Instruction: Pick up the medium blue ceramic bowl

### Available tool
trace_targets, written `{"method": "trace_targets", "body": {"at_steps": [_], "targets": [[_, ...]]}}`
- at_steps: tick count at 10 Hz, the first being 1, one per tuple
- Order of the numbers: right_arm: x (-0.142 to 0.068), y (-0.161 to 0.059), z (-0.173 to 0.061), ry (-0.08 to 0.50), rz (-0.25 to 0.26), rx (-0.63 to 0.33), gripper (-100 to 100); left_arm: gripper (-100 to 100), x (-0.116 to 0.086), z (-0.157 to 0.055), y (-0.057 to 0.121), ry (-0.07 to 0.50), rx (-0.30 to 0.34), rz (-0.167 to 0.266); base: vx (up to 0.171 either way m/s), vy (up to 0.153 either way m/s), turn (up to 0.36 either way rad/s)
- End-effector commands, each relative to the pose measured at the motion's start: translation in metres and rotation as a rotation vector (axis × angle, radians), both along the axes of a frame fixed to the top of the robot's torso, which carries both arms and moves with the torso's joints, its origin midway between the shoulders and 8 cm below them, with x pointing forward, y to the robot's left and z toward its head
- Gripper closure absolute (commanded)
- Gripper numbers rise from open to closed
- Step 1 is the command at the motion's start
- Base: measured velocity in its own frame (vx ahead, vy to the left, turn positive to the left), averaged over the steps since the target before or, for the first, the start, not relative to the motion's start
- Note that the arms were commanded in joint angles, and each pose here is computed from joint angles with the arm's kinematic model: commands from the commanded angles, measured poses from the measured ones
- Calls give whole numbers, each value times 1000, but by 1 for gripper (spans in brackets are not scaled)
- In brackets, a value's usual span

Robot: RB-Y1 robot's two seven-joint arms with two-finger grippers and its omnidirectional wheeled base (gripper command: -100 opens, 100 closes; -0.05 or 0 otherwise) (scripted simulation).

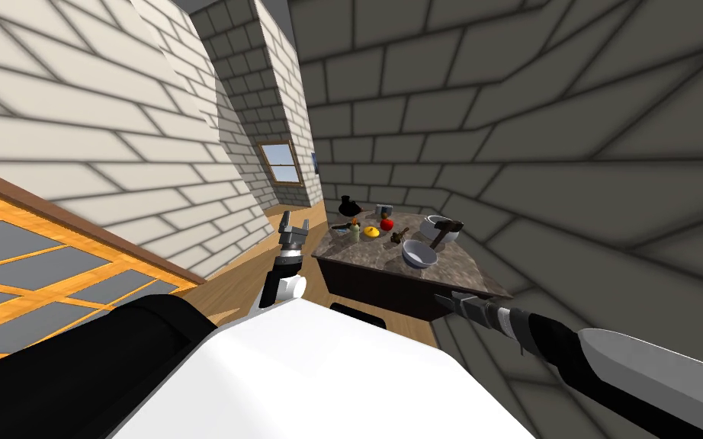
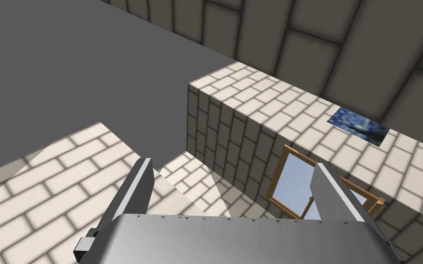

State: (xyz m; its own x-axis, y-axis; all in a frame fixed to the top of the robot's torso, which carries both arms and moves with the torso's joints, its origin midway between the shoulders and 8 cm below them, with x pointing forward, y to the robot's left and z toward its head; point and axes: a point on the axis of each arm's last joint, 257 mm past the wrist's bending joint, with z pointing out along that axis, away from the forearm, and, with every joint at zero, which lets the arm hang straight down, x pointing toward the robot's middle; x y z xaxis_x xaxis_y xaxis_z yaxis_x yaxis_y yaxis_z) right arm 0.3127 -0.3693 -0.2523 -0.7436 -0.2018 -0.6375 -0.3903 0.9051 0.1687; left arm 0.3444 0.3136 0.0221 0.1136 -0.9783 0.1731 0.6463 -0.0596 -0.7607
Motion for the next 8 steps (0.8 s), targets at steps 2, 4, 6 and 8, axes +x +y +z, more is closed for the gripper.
{"method": "trace_targets", "body": {"at_steps": [2,4,6,8], "targets": [[3,-12,1,9,50,-88,-100,0,0,0,0,0,0,0,9,-3,56],[7,-22,2,10,84,-154,-100,0,0,0,0,0,0,0,5,0,25],[11,-30,5,12,129,-225,-100,0,0,0,0,0,0,0,13,-3,56],[13,-32,7,17,172,-269,-100,0,0,0,0,0,0,0,12,-2,12]]}}
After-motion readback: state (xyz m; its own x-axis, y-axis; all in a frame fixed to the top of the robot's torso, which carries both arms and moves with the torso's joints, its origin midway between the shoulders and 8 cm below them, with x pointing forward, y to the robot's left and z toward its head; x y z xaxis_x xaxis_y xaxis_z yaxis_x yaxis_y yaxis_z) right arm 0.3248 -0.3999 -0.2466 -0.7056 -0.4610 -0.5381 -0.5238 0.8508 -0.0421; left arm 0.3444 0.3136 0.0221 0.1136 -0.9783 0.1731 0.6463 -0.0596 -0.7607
